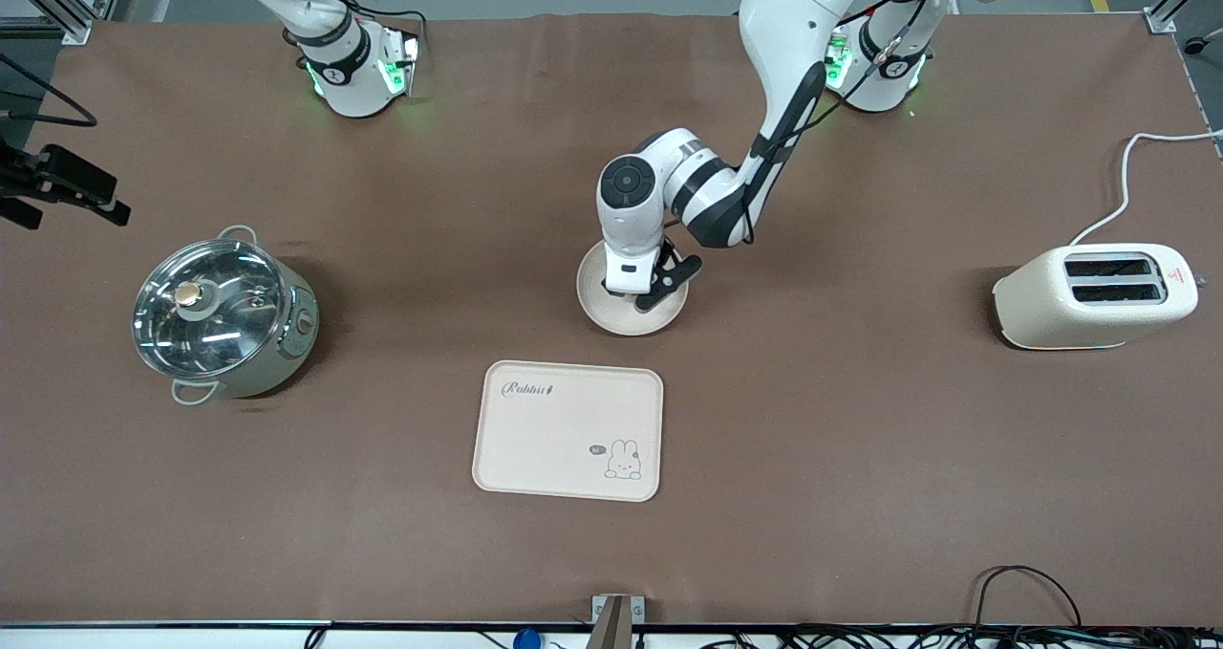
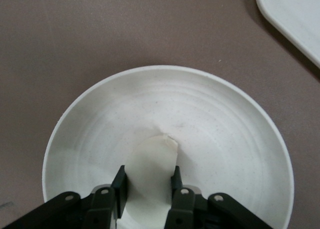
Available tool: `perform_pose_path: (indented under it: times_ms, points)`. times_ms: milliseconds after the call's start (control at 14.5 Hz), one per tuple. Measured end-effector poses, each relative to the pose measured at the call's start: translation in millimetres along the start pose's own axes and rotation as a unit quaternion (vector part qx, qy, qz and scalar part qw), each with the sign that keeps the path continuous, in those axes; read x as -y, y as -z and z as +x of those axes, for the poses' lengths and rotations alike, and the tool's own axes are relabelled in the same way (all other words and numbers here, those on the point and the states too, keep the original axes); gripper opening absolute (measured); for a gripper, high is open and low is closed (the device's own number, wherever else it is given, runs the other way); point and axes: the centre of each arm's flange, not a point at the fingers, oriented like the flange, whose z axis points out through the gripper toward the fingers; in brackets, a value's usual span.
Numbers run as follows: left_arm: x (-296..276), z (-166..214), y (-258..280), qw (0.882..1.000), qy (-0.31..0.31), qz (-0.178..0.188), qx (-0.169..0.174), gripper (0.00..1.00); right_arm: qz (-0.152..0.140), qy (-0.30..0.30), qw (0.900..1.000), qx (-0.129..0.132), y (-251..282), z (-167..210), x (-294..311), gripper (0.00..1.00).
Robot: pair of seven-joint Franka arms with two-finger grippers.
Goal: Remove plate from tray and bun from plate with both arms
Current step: 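Grasp the bun on the plate with the left gripper and lift, then carry the bun toward the toaster and set it on the table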
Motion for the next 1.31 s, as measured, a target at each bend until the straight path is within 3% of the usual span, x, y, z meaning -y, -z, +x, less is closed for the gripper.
perform_pose_path:
  times_ms: [69, 415, 622, 968, 1314]
  points:
    - [-0.3, 0.8, 0.7, 1.000, 0.001, -0.001, 0.000, 0.28, -0.002, 0.000, 1.000, 0.006, -1.1, -1.4, -0.6, 1.00]
    - [-7.1, 17.2, 29.7, 1.000, 0.012, -0.016, -0.003, 0.26, -0.005, -0.001, 1.000, 0.008, -1.2, -1.7, -1.9, 1.00]
    - [-5.2, 55.5, 67.6, 1.000, 0.016, -0.014, -0.004, 0.26, -0.006, -0.002, 1.000, 0.007, -1.0, -1.5, -2.7, 1.00]
    - [51.2, 214.9, 120.1, 1.000, -0.025, 0.003, 0.001, 0.26, -0.009, -0.001, 1.000, -0.013, 2.5, 2.7, -2.2, 1.00]
    - [145.8, 361.1, 70.8, 0.996, -0.080, 0.034, 0.036, 0.26, -0.010, 0.010, 1.000, -0.023, 3.7, 5.4, 10.5, 1.00]
